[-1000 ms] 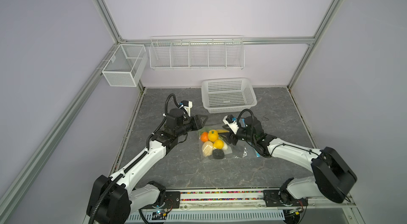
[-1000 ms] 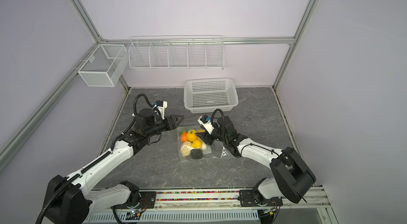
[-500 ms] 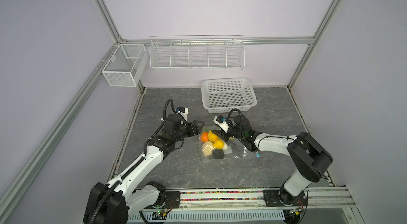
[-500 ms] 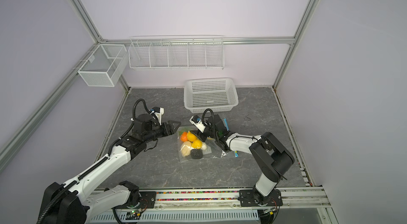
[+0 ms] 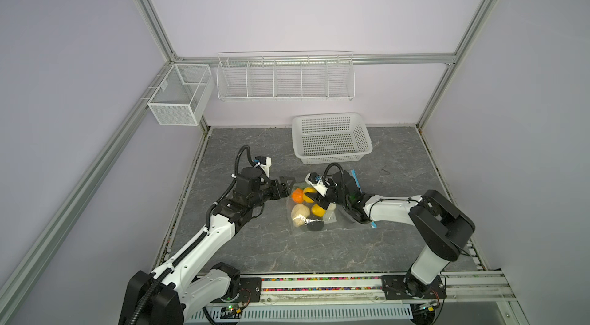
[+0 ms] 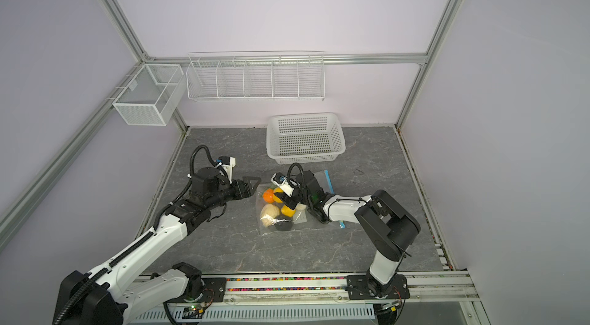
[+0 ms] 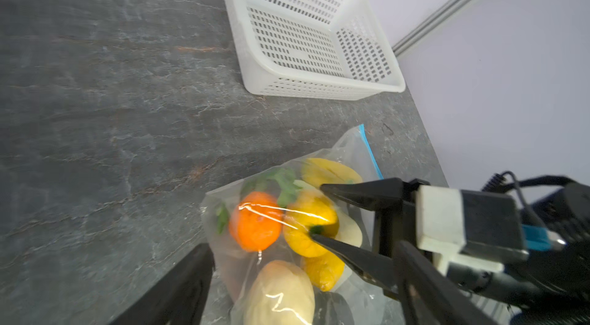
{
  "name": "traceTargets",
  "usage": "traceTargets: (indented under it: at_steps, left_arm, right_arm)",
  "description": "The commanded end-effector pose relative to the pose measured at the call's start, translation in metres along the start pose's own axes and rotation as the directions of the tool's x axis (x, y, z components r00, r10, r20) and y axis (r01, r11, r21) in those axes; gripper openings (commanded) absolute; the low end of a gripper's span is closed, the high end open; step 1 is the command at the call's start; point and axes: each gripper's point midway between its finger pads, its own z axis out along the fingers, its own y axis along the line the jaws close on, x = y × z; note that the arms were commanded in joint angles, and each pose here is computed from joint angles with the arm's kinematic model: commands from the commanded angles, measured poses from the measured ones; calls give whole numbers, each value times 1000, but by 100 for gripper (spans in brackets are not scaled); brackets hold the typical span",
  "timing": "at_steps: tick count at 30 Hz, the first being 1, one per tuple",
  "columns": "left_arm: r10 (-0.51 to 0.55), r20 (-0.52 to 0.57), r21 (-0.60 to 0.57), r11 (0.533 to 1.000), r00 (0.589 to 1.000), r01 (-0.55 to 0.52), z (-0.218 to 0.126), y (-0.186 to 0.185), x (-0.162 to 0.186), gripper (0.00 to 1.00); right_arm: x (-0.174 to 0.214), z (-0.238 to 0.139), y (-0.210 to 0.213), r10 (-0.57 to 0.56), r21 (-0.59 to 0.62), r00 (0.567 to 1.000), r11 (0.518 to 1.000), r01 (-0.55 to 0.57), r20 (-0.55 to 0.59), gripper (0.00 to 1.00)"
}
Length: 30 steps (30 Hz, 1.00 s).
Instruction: Place the food in the zip-top bag and seal the zipper
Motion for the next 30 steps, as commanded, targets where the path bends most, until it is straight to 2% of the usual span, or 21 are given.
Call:
traceTargets:
  at_steps: [1,2,4,6,8,11,13,15,16,18,20,22,24,26,28,30]
  left_arm:
    - [89,221,-232,972,971,-37,-27,36,-39,94]
    - [115,266,-305,952,957,-30,-36,50,-44,100]
    - [212,334,-477,879,918,-29,-55,82,-51,100]
    - [299,309,-590,805,903,-64,-65,104,-53,100]
    - [315,307,-645,763,898,-46,-73,120,-59,99]
    - [384,266,-699,708,884,-97,-68,146,-55,99]
    - [364,276,-741,670,889,-44,-69,178,-47,99]
    - [323,272,-739,673,907,-18,-62,197,-41,99]
    - [354,241,-736,674,904,-67,-54,199,-43,99]
    - [378,223,-771,633,899,-75,-47,211,-46,100]
    - [371,229,-786,616,900,-54,-43,222,-51,100]
    - [396,241,-774,630,886,-71,-40,222,-59,100]
    - [396,272,-757,651,877,-59,-39,225,-64,99]
    - [403,293,-728,682,867,-71,-35,220,-66,99]
    - [386,336,-699,714,859,-48,-32,221,-68,99]
    - [370,351,-695,719,860,-26,-26,235,-61,95]
  right_arm:
    - [-44,-46,-33,-7,111,998,994,-1,70,50]
    - [-42,-57,-43,14,145,997,989,-25,79,51]
    - [-32,-82,-71,78,240,992,966,-99,96,51]
    - [-21,-107,-97,116,358,987,922,-148,110,53]
    - [-4,-136,-123,145,497,981,846,-191,129,56]
    - [28,-173,-154,195,650,971,722,-238,139,56]
    - [52,-189,-167,222,730,966,638,-247,132,56]
    - [71,-195,-176,234,775,966,589,-230,110,59]
    - [83,-195,-180,250,790,964,571,-223,92,60]
    - [103,-196,-185,268,813,960,540,-218,79,60]
    - [119,-197,-187,257,832,964,520,-192,62,61]
    - [123,-205,-198,218,867,972,463,-185,91,63]
    - [124,-202,-203,211,856,973,483,-185,91,65]
    - [136,-201,-208,260,839,960,495,-225,104,65]
    - [144,-213,-216,290,832,940,466,-301,177,65]
    - [150,-212,-219,327,788,922,502,-356,209,66]
